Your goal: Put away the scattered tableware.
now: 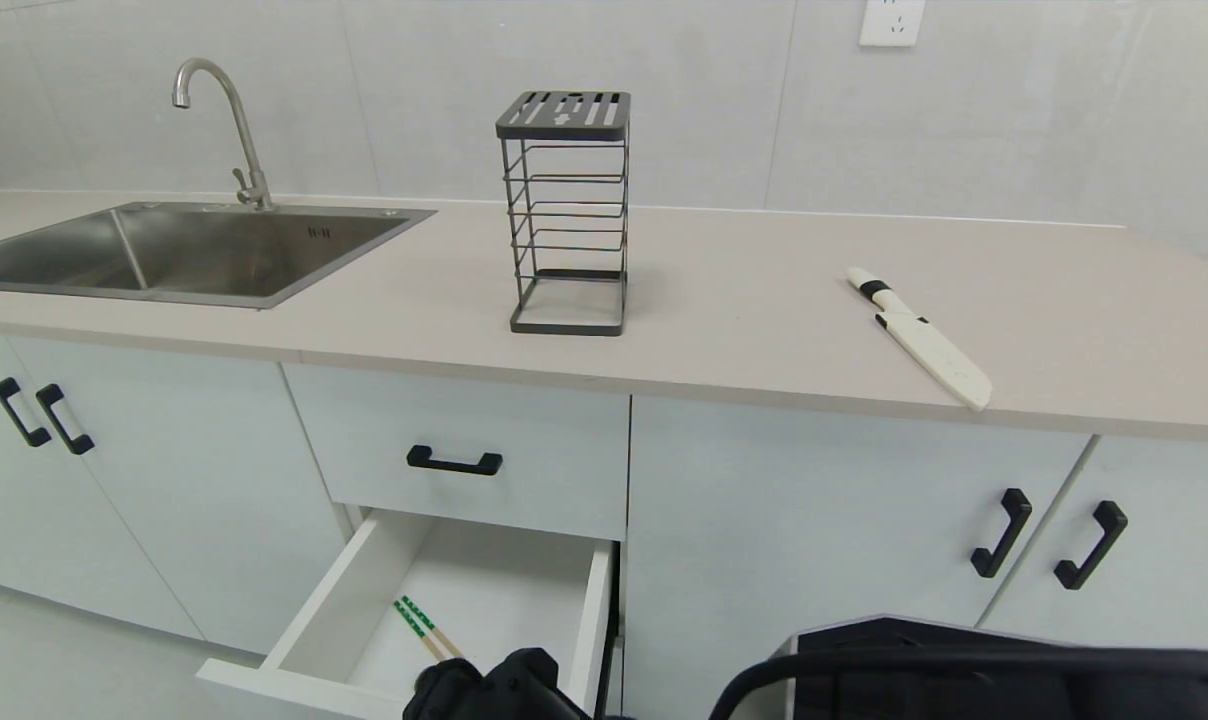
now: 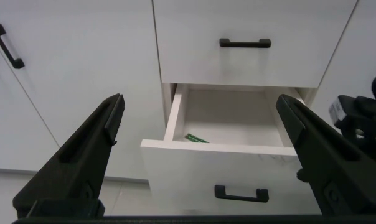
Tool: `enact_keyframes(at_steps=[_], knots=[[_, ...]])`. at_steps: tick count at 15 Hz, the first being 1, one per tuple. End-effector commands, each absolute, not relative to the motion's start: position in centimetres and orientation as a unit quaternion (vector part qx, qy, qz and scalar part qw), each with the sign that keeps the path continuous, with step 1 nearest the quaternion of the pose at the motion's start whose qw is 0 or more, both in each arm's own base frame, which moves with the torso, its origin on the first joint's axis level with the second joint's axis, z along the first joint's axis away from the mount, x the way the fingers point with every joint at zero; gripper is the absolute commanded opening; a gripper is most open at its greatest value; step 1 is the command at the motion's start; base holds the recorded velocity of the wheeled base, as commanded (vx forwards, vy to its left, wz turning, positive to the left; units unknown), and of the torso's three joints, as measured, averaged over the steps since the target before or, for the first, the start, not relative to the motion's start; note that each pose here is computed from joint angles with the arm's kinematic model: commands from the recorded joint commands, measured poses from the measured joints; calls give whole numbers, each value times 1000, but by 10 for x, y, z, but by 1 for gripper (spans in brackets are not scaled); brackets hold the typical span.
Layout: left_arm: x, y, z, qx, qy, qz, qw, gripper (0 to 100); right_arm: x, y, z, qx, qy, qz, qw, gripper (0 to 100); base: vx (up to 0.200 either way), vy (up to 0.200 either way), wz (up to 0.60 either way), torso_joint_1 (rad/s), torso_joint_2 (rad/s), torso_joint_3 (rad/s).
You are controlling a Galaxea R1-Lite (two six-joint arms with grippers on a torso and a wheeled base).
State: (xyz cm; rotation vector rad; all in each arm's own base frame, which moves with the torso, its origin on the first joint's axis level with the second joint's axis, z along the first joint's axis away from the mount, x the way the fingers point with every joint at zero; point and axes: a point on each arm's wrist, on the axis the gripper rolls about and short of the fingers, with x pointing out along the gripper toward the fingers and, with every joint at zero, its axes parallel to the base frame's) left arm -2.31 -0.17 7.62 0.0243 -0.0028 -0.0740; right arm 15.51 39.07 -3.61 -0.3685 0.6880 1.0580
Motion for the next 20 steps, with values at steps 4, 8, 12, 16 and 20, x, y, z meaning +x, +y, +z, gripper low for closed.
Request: enact_keyframes(at_steps=[4,8,12,16,20], knots=[[-23,-2,76,12,-1,-37,999,100,198,402,-34,-136,285,396,862,0,0,0,0,0,0,0],[-23,-2,76,12,-1,-37,999,100,194,405,-13,-134,262,408,864,0,0,0,0,0,0,0],[-23,-2,76,12,-1,-38,999,100,182,400,22,-112,245,436,859,0,0,0,0,0,0,0],[-23,-2,76,12,-1,-37,999,100,175,333,86,-71,218,437,869,0,0,0,0,0,0,0],[-23,-2,76,12,-1,-37,999,100,173,263,125,-46,195,414,888,0,0,0,0,0,0,0]])
